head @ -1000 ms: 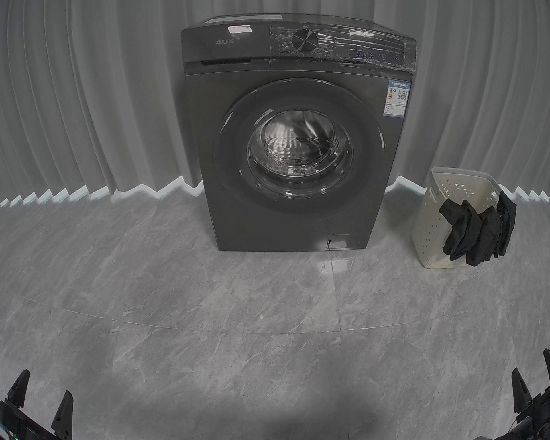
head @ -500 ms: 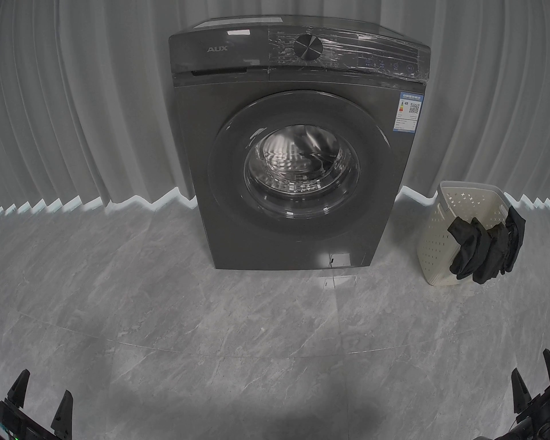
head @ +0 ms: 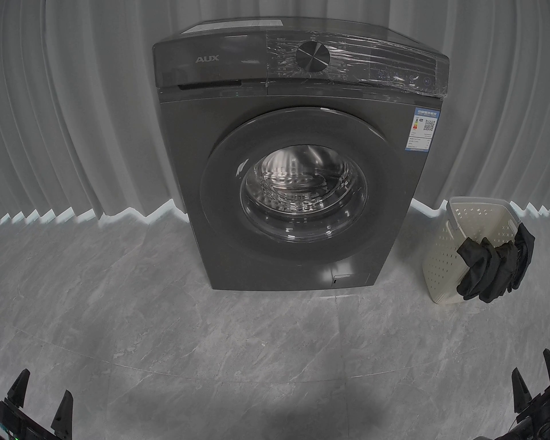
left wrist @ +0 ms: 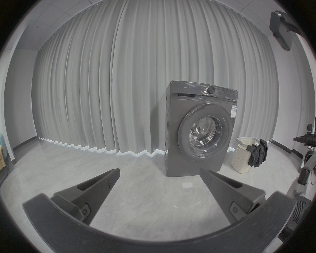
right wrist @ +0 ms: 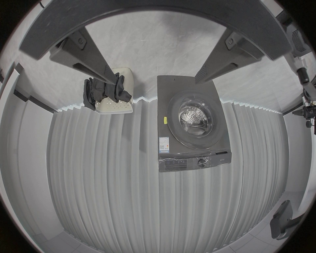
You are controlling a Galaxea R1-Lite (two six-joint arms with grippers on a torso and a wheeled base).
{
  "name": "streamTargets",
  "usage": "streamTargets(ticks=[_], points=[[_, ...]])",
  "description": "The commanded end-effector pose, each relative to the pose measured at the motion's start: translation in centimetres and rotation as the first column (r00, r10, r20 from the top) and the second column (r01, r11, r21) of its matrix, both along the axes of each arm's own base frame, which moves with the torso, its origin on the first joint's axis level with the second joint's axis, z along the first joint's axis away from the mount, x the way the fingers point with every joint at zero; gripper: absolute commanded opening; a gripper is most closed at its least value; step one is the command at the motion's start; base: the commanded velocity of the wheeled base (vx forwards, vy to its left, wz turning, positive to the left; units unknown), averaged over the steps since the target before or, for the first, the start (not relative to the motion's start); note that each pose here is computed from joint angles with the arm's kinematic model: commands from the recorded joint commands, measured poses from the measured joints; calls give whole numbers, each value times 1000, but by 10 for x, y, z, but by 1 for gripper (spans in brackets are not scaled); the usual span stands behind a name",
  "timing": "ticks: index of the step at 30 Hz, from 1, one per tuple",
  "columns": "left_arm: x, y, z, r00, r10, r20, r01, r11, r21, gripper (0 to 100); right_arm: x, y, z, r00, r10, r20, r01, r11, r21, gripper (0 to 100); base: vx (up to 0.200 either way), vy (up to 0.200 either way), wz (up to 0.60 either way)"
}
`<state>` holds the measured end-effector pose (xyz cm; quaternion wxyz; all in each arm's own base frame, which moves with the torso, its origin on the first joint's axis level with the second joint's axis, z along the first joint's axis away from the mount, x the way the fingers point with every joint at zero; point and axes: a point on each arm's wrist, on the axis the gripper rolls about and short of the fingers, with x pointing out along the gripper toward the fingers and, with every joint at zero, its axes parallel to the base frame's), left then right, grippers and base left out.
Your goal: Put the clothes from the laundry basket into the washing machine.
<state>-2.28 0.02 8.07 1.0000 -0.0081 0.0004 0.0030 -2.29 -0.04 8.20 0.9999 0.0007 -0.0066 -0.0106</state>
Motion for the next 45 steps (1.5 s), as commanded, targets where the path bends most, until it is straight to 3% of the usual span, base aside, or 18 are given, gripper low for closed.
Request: streamTargets(ticks=[1, 45], points=[[0, 0, -5, 1000, 0, 1, 0, 1000, -1, 100, 0, 0, -5, 1000, 0, -1, 0, 1000, 0, 100, 0, 0, 0], [0, 0, -5, 1000, 2, 1, -2, 1000, 1, 100, 0, 0, -5, 1000, 0, -1, 0, 1000, 0, 100, 0, -200, 0]])
